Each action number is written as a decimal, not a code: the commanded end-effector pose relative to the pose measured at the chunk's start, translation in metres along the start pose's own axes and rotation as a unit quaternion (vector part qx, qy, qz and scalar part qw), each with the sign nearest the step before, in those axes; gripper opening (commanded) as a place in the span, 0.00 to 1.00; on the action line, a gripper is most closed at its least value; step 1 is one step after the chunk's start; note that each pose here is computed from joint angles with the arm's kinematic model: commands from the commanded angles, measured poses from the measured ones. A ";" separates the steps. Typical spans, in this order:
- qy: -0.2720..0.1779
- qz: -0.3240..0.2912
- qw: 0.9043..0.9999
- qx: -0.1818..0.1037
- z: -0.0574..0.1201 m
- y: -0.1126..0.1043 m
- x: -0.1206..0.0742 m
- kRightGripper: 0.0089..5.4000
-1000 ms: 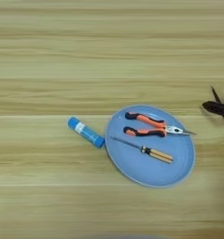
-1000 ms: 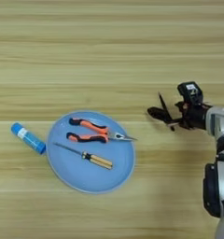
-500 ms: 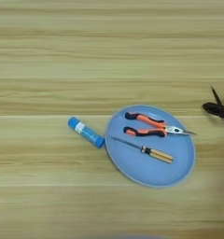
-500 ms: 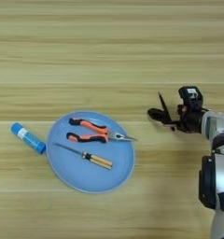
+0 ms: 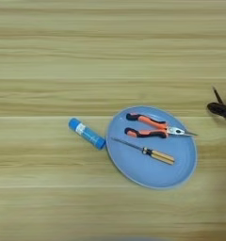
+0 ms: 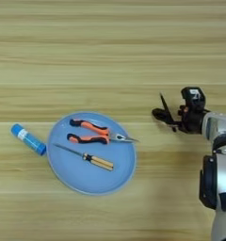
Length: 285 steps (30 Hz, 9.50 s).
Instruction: Move the objects on the table
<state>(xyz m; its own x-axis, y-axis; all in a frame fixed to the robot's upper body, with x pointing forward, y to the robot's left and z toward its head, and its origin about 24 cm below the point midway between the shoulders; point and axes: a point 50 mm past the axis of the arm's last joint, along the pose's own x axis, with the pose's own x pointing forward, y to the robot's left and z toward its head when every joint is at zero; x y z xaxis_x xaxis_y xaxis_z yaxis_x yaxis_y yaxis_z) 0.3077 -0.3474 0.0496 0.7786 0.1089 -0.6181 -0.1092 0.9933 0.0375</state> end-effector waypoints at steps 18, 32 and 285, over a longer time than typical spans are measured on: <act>-0.007 -0.022 0.999 -0.046 0.019 -0.002 -0.002 0.43; 0.017 -0.022 0.998 -0.048 0.009 0.000 0.001 0.16; -0.089 0.433 0.827 -0.348 0.042 0.247 -0.057 1.00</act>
<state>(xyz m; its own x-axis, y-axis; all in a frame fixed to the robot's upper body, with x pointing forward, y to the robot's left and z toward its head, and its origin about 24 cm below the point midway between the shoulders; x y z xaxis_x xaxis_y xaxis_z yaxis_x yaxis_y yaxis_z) 0.2503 -0.1122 0.1023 0.2206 0.8294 -0.5132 -0.9571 0.2853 0.0497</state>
